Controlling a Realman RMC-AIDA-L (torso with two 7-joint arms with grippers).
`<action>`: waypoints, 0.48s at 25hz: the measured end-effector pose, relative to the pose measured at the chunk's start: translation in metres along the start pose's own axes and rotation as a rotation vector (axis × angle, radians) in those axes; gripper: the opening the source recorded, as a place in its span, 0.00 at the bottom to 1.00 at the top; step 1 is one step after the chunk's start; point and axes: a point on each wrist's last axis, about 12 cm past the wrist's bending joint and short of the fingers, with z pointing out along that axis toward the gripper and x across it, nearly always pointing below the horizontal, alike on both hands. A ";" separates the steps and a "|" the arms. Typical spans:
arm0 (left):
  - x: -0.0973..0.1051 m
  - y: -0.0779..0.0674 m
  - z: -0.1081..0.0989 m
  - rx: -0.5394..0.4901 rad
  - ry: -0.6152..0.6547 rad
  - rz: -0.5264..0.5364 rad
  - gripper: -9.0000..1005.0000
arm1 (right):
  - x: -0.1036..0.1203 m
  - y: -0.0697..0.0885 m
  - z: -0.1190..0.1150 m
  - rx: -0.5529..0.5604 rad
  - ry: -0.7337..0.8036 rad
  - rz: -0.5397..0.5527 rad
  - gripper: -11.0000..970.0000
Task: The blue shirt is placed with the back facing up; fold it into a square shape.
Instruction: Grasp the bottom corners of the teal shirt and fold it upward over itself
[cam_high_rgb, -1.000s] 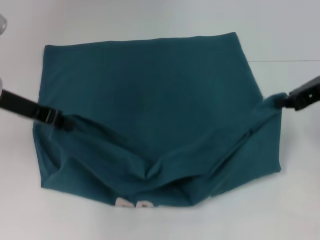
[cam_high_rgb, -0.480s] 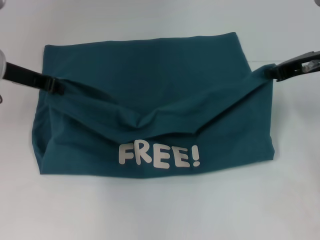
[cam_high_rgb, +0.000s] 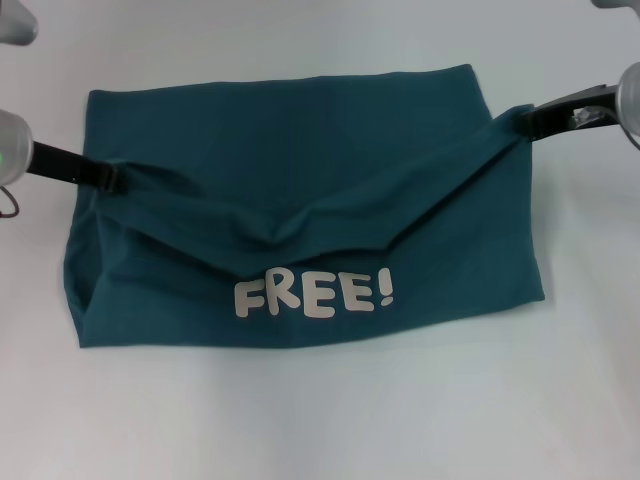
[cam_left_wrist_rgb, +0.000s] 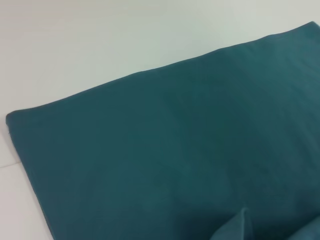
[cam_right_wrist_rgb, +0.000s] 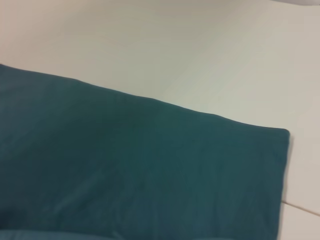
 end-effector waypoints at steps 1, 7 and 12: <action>0.001 -0.001 0.003 -0.004 -0.001 0.003 0.03 | 0.000 0.001 0.002 -0.002 0.005 0.001 0.02; 0.001 -0.005 0.014 -0.041 -0.027 0.022 0.03 | 0.003 0.003 0.013 0.015 0.005 0.022 0.02; 0.003 -0.006 0.024 -0.095 -0.031 0.053 0.04 | 0.009 0.000 0.017 0.039 -0.002 0.040 0.02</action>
